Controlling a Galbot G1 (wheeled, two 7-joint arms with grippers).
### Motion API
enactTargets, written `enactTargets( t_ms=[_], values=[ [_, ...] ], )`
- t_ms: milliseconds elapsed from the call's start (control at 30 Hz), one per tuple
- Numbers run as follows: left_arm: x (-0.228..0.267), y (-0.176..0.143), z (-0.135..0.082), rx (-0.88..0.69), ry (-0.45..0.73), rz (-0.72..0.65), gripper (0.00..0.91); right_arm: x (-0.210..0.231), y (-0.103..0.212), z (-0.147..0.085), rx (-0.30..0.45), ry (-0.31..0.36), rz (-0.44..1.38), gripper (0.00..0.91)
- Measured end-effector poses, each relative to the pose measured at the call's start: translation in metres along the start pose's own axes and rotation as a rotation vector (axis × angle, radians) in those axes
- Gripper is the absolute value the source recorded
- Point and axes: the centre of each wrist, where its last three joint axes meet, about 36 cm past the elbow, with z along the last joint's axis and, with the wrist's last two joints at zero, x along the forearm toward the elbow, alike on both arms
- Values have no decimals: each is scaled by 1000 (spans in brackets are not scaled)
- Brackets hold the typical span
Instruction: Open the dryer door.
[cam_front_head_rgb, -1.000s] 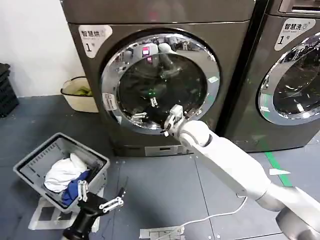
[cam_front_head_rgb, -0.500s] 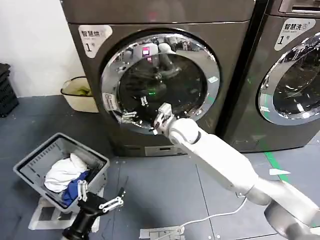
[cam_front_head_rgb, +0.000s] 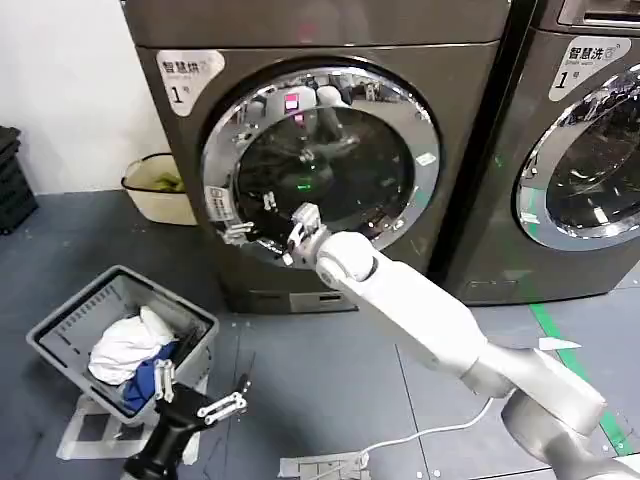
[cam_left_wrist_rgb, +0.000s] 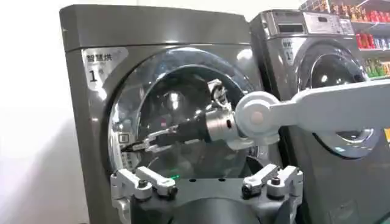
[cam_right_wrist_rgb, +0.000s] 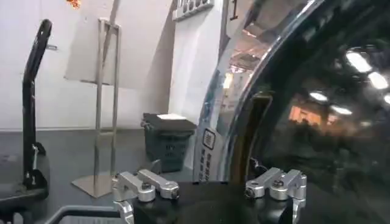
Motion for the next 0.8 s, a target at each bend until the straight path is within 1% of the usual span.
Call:
enactTargets(
  t_ms=[400,800],
  values=[
    [0,0,0,1,0,0,907,-10,-6,4,3,17,-6,907],
    [0,0,0,1,0,0,907,-12,-9,4,11,24,-77,907]
  ],
)
